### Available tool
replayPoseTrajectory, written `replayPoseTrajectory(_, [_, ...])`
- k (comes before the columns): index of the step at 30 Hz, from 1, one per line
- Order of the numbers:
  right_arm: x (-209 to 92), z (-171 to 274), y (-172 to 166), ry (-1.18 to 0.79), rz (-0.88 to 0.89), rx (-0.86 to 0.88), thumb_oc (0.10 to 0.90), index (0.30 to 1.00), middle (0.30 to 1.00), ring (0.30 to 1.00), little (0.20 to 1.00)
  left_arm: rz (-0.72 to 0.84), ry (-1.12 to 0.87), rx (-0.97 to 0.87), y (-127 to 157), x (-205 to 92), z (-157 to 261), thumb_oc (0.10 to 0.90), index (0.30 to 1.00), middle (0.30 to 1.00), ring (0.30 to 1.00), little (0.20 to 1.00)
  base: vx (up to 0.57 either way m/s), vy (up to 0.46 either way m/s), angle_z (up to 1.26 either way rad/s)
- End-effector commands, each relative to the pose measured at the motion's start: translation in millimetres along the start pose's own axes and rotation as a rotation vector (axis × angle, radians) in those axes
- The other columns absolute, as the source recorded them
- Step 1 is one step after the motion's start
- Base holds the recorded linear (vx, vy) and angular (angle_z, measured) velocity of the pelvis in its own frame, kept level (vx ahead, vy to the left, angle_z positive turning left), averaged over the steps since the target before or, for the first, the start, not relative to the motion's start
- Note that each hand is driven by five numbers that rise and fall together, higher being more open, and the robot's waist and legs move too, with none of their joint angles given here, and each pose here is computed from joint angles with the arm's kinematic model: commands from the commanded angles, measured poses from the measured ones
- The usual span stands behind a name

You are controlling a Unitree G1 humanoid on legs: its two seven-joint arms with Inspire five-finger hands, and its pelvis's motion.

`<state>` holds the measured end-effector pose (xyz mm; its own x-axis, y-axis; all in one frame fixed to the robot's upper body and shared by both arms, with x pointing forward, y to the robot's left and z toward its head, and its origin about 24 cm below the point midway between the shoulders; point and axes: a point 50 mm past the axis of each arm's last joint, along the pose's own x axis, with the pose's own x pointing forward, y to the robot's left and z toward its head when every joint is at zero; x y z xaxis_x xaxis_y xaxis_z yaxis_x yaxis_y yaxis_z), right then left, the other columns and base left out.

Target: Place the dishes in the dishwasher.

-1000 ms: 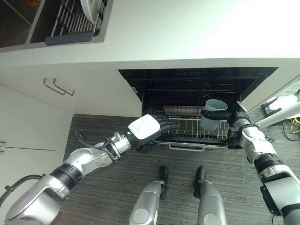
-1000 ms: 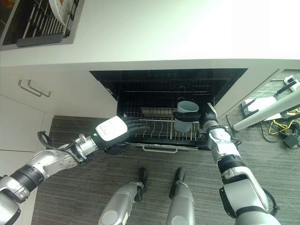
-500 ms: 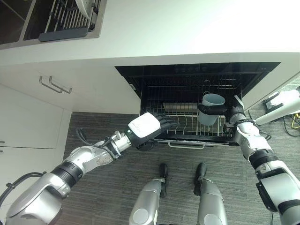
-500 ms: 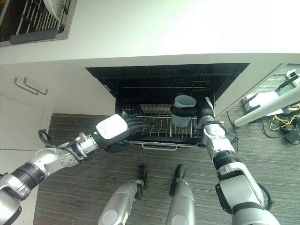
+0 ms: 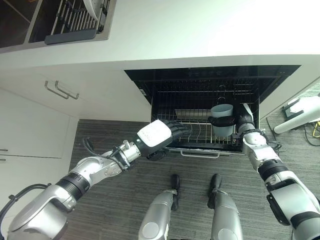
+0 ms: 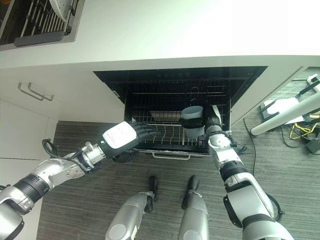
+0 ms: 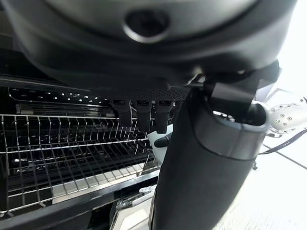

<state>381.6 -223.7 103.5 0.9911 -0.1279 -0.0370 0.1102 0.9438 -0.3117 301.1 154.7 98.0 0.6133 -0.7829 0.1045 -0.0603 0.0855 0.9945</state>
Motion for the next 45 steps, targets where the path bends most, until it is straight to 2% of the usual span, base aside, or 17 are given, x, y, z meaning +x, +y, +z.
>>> replayPoseTrajectory(1, [-1,-4,-32,0.014,-0.166,-0.046,0.800,0.900,0.900,0.900,0.900,0.200,-0.033,-0.019,26,12,6,0.800,0.900,0.900,0.900,0.900,0.03,0.062,-0.08])
replayPoseTrajectory(6, [-6,-11,-47,0.007,-0.310,-0.179,0.800,0.900,0.900,0.900,0.900,0.204,-0.025,-0.046,18,9,13,0.800,0.900,0.900,0.900,0.900,0.04,0.064,0.00])
replayPoseTrajectory(13, [-9,-17,-47,0.047,-0.353,-0.210,0.800,0.900,0.900,0.900,0.900,0.215,-0.023,-0.052,15,6,15,0.800,0.900,0.900,0.900,0.900,0.00,0.009,0.00])
replayPoseTrajectory(19, [-10,-27,-46,0.128,-0.382,-0.204,0.800,0.900,0.900,0.900,0.900,0.224,-0.020,-0.047,13,9,16,0.800,0.900,0.900,0.900,0.900,0.00,0.000,0.00])
replayPoseTrajectory(29, [-16,-27,-47,0.094,-0.567,-0.155,0.800,0.900,0.900,0.900,0.900,0.240,-0.005,-0.068,1,9,24,0.800,0.900,0.900,0.900,0.900,0.00,0.045,0.00])
replayPoseTrajectory(35, [-27,-44,-26,0.101,-0.591,-0.098,0.800,0.900,0.900,0.900,0.900,0.254,0.001,-0.089,-13,7,34,0.800,0.900,0.900,0.900,0.900,0.01,0.072,-0.04])
replayPoseTrajectory(45, [-37,-51,-3,0.063,-0.583,-0.149,0.800,0.900,0.900,0.900,0.900,0.276,0.026,-0.128,-29,5,44,0.800,0.900,0.900,0.900,0.900,0.00,0.064,-0.02])
